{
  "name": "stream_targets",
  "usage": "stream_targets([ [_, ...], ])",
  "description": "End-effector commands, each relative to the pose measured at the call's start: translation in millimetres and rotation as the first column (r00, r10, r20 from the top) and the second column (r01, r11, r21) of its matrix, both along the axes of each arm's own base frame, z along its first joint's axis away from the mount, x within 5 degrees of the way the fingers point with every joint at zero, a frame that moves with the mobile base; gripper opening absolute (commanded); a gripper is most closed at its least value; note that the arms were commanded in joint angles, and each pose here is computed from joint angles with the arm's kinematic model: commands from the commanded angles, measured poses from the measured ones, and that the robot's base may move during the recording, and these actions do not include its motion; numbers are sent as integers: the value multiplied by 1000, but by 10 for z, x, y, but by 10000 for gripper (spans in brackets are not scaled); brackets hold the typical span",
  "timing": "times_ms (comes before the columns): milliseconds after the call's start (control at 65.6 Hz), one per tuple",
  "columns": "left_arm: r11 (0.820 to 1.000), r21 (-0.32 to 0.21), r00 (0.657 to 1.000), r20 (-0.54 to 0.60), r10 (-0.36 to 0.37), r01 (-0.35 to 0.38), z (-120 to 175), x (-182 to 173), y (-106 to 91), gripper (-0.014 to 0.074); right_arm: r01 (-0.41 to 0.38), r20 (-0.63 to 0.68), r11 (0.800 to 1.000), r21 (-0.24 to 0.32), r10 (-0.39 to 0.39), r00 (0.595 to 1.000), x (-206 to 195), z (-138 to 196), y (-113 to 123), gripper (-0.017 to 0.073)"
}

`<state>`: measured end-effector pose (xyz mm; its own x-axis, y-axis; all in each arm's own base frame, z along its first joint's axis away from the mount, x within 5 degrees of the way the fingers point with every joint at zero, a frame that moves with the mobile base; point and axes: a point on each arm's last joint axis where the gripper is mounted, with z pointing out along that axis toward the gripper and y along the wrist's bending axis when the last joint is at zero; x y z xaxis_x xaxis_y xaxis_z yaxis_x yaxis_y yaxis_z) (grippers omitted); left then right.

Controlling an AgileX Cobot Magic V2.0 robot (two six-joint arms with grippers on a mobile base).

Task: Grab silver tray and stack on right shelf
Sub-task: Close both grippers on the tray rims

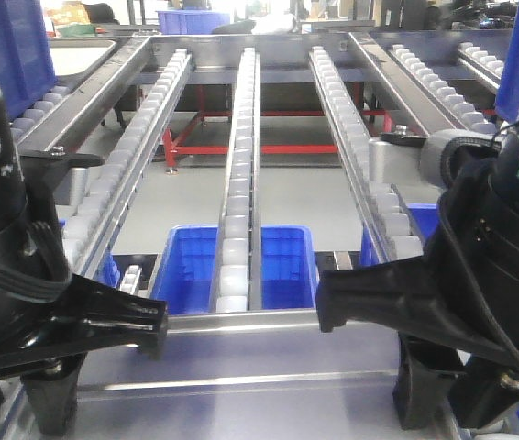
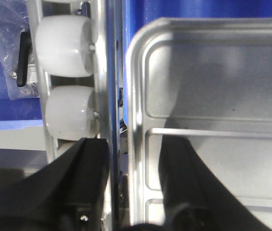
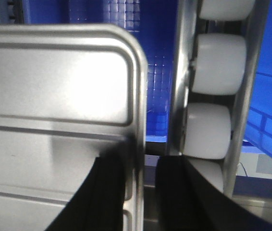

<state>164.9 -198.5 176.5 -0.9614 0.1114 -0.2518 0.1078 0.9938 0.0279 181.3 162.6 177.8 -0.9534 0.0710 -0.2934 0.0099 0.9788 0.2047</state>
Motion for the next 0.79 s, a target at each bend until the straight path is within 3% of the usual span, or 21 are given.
stream_targets([
  [0, 999, -35, 1000, 11, 6, -6, 76, 6, -40, 190, -8, 39, 1000, 29, 7, 999, 34, 104, 29, 309],
  [107, 999, -40, 1000, 4, 13, -13, 75, 0, -43, 173, -8, 39, 1000, 29, 7, 999, 33, 104, 28, 309],
  [213, 998, -54, 1000, -9, 25, -26, 72, -11, -52, 97, -8, 37, 1000, 26, 7, 999, 32, 103, 26, 285],
  [366, 993, -106, 999, -18, 40, -42, 74, -16, -96, -96, -7, 31, 1000, 20, 6, 1000, 27, 99, 20, 49],
  [778, 995, -94, 999, -21, 41, -42, 72, -19, -85, -92, -7, 33, 1000, 24, 6, 999, 29, 101, 24, 58],
])
